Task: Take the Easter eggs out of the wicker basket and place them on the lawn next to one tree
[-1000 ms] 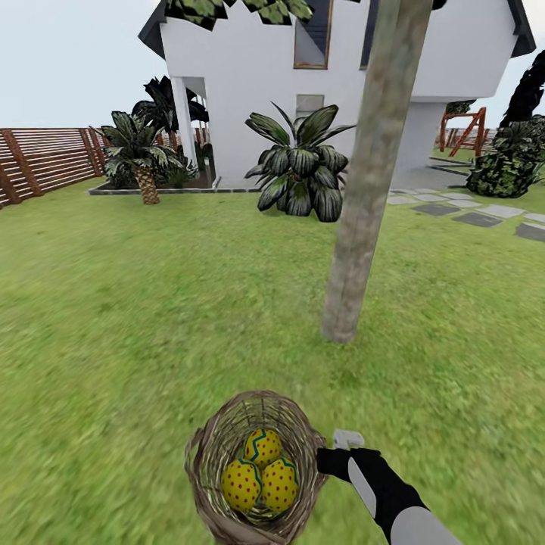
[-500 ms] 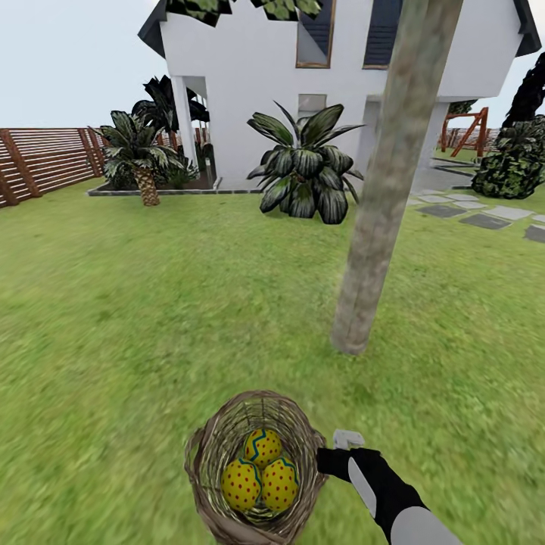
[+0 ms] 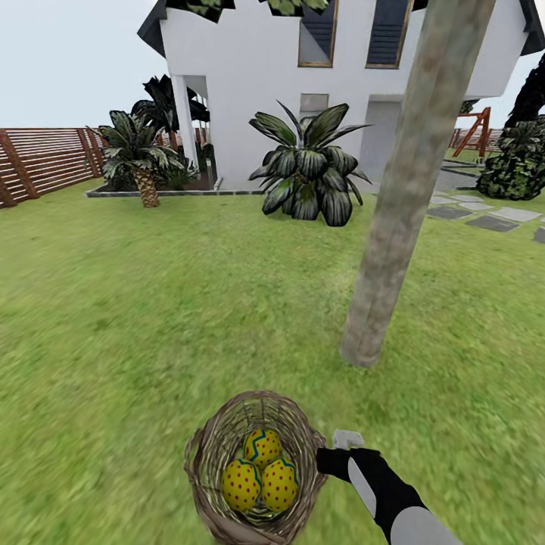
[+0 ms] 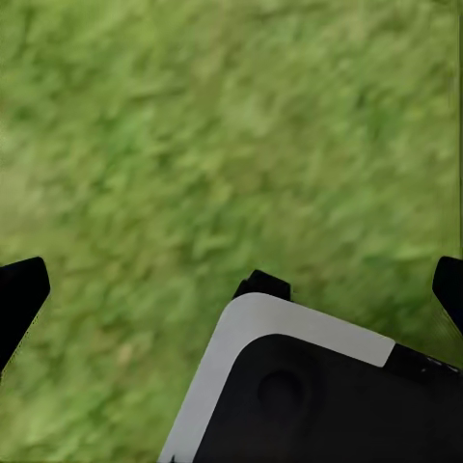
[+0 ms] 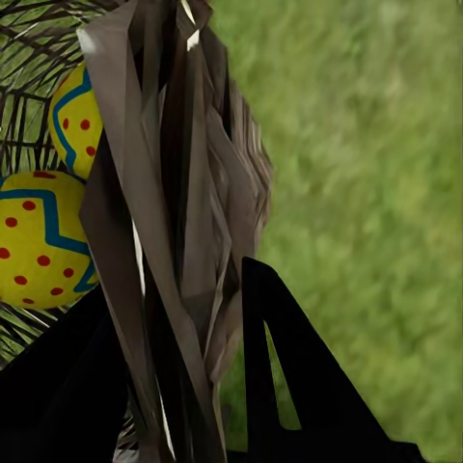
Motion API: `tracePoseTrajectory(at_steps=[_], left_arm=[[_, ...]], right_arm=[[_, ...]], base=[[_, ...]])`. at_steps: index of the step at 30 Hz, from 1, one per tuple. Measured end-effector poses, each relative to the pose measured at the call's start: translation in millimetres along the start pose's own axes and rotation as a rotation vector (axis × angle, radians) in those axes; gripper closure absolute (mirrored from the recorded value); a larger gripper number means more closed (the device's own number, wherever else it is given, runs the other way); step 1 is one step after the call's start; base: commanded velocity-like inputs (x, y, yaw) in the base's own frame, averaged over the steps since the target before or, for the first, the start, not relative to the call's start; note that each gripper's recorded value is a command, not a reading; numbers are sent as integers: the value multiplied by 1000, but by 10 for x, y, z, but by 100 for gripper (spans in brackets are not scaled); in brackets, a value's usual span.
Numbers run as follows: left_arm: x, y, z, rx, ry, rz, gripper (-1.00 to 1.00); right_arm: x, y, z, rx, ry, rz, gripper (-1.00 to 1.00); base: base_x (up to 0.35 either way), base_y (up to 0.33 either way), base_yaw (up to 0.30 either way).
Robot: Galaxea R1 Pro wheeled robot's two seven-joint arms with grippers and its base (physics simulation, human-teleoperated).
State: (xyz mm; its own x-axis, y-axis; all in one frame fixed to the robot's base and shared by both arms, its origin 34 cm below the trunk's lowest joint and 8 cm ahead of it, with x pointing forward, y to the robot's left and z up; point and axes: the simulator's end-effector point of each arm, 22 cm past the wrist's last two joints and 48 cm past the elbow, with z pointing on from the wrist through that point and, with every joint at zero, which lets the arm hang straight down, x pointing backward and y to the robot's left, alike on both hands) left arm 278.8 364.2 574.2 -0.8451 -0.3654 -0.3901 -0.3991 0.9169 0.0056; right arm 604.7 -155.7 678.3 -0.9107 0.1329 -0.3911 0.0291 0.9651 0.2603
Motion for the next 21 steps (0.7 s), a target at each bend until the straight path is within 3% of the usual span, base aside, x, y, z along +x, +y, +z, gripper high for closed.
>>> tracePoseTrajectory(at_steps=[7,10,13,15,16,18,21], left_arm=[[56,-2,1,0,26,-4,-100],[190,77,3,-8,137,-24,-100],[-590,653,2,-74,161,-13,-100],[-1585,902,-211,-106,97,-24,-100],[-2039,957,-409,-109,69,-34,-100],[-2576,958,-734,-106,29,-33,-100],[-2799,847,-877,-71,-16,-19,-100]], right_arm=[[-4,1,3,-2,0,5,100],[-4,-7,3,0,0,3,100],[-4,-10,3,1,0,4,100],[-4,-11,2,0,0,5,100],[-2,-12,2,1,1,5,100],[-4,-14,1,0,0,6,100],[-6,1,2,-7,0,9,100]], base=[[192,127,0],[15,10,0],[2,1,0],[0,0,0],[0,0,0],[0,0,0],[0,0,0]])
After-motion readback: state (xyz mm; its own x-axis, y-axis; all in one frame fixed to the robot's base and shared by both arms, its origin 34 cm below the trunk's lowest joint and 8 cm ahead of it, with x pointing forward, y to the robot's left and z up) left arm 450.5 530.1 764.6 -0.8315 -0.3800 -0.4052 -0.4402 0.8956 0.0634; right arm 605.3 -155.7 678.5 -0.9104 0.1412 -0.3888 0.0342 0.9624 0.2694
